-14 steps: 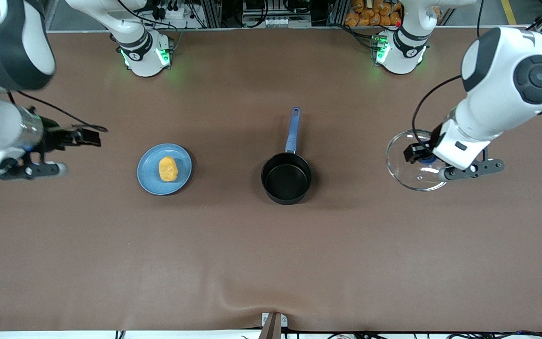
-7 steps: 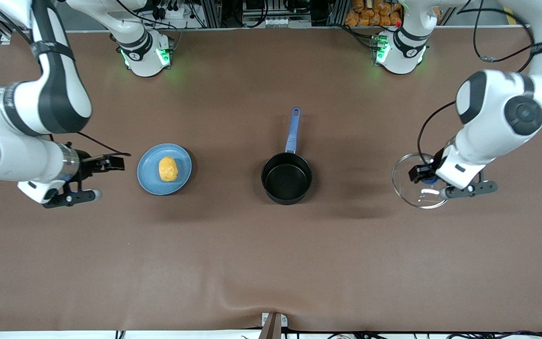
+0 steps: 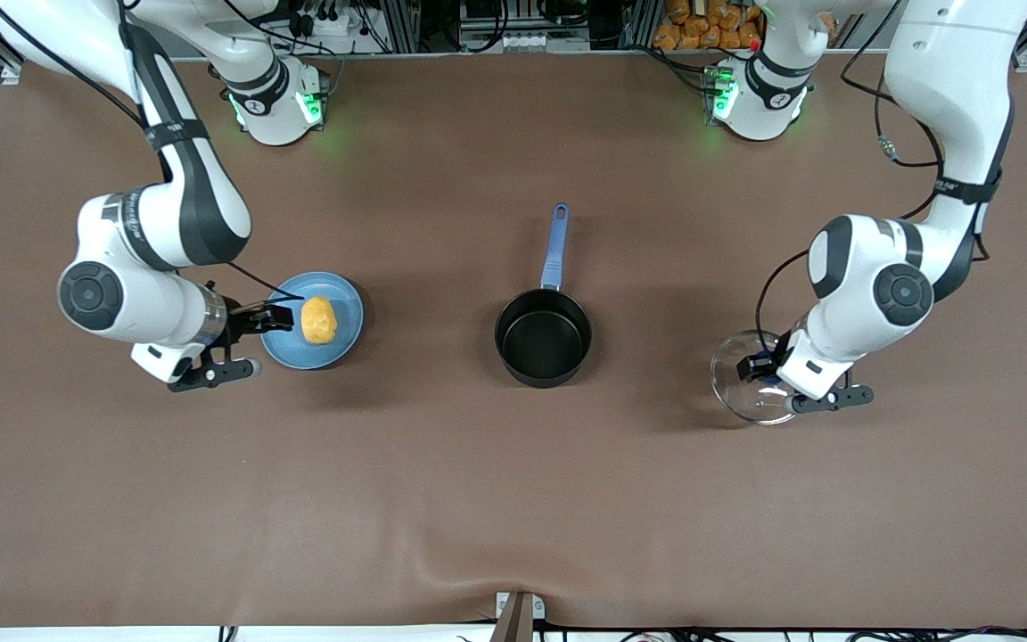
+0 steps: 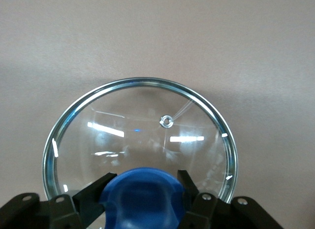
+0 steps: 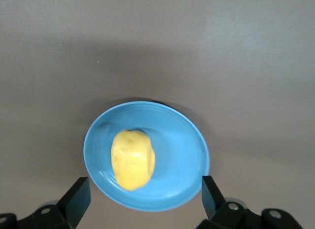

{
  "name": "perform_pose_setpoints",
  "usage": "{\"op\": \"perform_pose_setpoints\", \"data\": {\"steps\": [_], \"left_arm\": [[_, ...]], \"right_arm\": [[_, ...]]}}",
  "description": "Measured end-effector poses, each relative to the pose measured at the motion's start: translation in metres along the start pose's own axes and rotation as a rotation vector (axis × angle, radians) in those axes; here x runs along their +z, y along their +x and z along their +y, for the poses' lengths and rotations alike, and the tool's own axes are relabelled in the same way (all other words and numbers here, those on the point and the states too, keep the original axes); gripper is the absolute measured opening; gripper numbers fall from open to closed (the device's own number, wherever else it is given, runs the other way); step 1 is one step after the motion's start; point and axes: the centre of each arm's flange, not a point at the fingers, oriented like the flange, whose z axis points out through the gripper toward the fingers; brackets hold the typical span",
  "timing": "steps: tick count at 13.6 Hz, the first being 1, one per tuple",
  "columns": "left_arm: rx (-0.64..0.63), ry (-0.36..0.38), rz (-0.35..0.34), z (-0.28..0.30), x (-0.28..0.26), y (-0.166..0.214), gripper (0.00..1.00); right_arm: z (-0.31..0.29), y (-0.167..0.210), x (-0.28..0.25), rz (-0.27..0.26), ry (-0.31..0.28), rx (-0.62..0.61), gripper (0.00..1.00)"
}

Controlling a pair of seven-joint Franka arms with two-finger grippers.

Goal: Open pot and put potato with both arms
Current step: 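Grasp the yellow potato on the blue plate with the right gripper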

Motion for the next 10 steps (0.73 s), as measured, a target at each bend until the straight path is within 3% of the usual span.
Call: {"op": "perform_pose_setpoints", "data": {"steps": [5,7,8,10], "left_arm": [[0.021,0.017,-0.002,-0.001,0.015,0.0,0.58],[0.022,0.02,-0.012,-0.002,0.021,-0.001,0.53],[0.023,0.022,-0.018,-0.002,0.026,-0.002,0.44],[0.022,0.024,-0.03,-0.004,0.035,-0.003,0.47]], "right_arm": [[-0.015,-0.02,0.061,0.044,-0.008,-0.012,1.0],[-0.02,-0.028,0.079,0.066,-0.013,-0.018,1.0],[-0.024,-0.032,0.087,0.068,-0.016,-0.021,1.0],[-0.026,-0.037,0.096,0.059,-0.018,-0.022,1.0]]}}
